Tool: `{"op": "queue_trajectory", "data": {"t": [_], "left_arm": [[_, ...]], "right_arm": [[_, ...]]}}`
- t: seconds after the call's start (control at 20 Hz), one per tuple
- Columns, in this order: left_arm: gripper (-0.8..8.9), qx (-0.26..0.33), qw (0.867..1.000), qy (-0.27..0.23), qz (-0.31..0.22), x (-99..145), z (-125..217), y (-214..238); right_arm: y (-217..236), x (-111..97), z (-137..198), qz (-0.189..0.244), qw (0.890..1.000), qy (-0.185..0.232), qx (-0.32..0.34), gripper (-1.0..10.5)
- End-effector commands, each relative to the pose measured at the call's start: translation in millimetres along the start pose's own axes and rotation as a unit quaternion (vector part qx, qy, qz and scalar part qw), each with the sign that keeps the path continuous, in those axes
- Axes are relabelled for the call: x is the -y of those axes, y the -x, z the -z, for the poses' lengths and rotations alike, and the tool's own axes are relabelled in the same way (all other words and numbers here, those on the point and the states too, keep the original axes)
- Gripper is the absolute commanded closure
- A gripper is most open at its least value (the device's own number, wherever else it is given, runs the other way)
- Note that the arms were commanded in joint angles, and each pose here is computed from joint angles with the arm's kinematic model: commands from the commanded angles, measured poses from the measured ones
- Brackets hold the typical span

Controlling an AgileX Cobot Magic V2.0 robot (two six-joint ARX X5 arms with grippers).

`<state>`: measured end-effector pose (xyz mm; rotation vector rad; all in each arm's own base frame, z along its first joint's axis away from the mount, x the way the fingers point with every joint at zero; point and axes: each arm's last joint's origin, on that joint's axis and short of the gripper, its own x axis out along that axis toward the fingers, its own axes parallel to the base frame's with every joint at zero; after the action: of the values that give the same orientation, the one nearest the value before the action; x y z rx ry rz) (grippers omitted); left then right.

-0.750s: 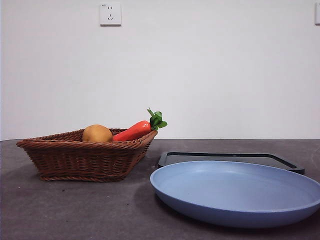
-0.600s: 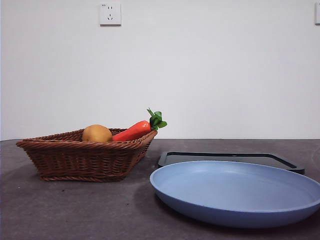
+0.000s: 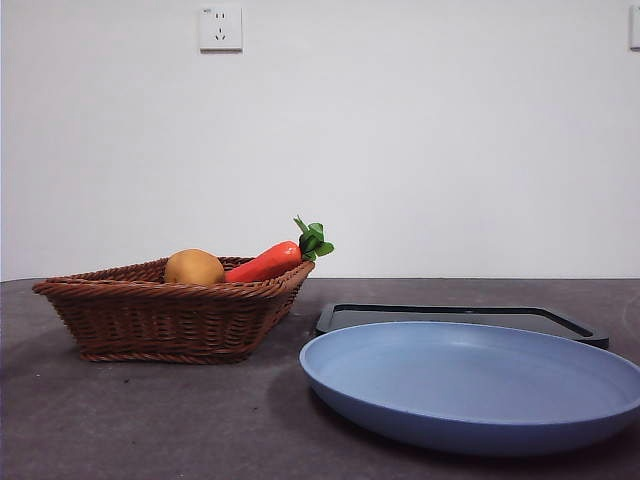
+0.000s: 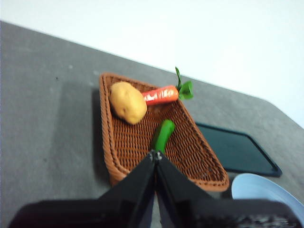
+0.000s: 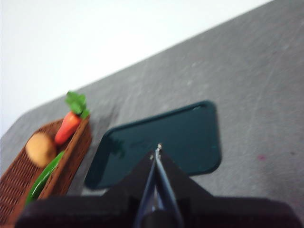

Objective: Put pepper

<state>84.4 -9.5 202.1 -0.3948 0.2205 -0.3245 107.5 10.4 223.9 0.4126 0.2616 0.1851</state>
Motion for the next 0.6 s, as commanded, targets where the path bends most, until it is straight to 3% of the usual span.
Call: {"op": "queue_trajectory", "data": {"t": [0.05,0.35,0.6], "left_arm": [[8.06,-0.012,1.000,-0.001,0.010,7.8,-17.6,1.0],[8.06,-0.078,0.996,-0.029,0.044,22.0,-55.4,-7.9],[8.06,-0.149,0.984,-0.060,0.073,30.7,-82.6,-18.5]], "right_arm": [[-1.1,-10.7,-19.4,-0.019,0.999,0.036,-0.035,9.4],[-2.7,-29.9,-52.7,-0.036,0.989,0.080,-0.122,9.4],[0.1,-45.8,-80.0,-0.044,0.970,0.123,-0.204,9.4]]}}
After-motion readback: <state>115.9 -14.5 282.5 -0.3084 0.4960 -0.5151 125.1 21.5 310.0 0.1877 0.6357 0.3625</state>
